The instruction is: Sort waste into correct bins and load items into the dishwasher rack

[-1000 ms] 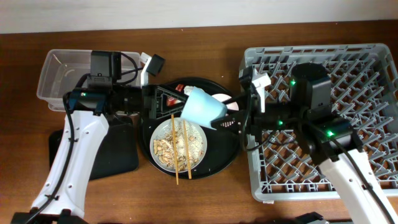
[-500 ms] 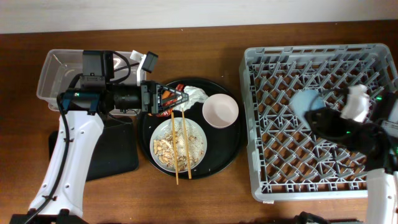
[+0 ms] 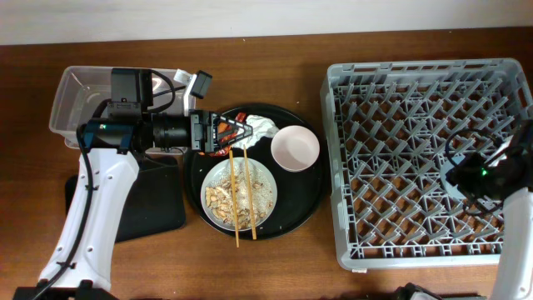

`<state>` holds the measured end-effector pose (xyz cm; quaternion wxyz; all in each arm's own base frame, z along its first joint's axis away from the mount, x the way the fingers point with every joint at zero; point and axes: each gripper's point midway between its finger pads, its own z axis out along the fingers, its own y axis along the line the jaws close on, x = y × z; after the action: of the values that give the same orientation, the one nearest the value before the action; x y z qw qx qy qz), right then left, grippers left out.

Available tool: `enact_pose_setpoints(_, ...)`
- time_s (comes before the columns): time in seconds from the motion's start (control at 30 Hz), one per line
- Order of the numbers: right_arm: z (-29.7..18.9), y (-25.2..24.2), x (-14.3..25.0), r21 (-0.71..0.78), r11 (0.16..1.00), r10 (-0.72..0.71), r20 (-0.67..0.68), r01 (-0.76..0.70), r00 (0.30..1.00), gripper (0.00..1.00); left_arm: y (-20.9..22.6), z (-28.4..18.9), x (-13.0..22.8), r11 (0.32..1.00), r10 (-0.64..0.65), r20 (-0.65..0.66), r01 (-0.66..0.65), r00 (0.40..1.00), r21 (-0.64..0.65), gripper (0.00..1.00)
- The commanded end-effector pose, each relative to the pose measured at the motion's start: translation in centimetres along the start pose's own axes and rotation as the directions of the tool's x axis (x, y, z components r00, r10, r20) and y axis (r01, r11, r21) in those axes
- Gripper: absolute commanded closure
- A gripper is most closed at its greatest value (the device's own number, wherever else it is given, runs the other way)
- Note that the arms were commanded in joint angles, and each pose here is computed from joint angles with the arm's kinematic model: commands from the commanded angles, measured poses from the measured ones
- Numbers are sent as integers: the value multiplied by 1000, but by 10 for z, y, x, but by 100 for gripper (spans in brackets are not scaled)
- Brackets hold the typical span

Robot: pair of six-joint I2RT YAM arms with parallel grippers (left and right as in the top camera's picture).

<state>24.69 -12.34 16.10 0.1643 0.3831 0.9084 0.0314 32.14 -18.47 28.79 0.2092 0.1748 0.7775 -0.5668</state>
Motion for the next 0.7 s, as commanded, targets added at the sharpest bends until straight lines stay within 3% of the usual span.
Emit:
enact_pose_setpoints(0.0,8,-5,-8,34,999,38,-4,-38,999,45,-5,-4,-4,1000,17,10,-17,1000,-2,1)
enact_pose_setpoints(0.03,11,-5,-8,37,999,39,-13,-39,999,34,-5,-4,-3,1000,14,9,-14,1000,-2,1)
enact_pose_setpoints(0.07,12,-5,-8,38,998,44,-16,-43,999,14,-5,-4,-3,1000,12,8,-12,1000,-2,1)
enact_pose_setpoints(0.1,12,-5,-8,34,998,57,-18,-56,998,0,-5,-4,-2,1000,9,7,-9,1000,-2,1)
enact_pose_setpoints(0.3,-36,34,-30,-149,989,10,63,-1,998,2,-4,-3,-2,1000,28,4,-28,1000,-9,1)
enact_pose_setpoints(0.37,-61,61,-29,-295,955,-19,90,45,996,1,14,4,1,987,98,-22,-100,995,-126,1)
enact_pose_setpoints(0.43,-78,81,-20,-404,911,-47,99,83,994,1,52,9,5,913,115,-75,-135,991,-384,1)
enact_pose_setpoints(0.53,-89,102,-5,-459,867,-153,124,193,980,0,89,7,9,733,125,-145,-189,982,-653,1)
enact_pose_setpoints(0.6,-90,118,10,-475,840,-235,120,264,965,2,98,12,13,651,115,-167,-201,979,-732,1)
enact_pose_setpoints(0.67,-89,136,28,-495,800,-328,109,338,938,7,100,15,15,620,108,-167,-198,980,-759,1)
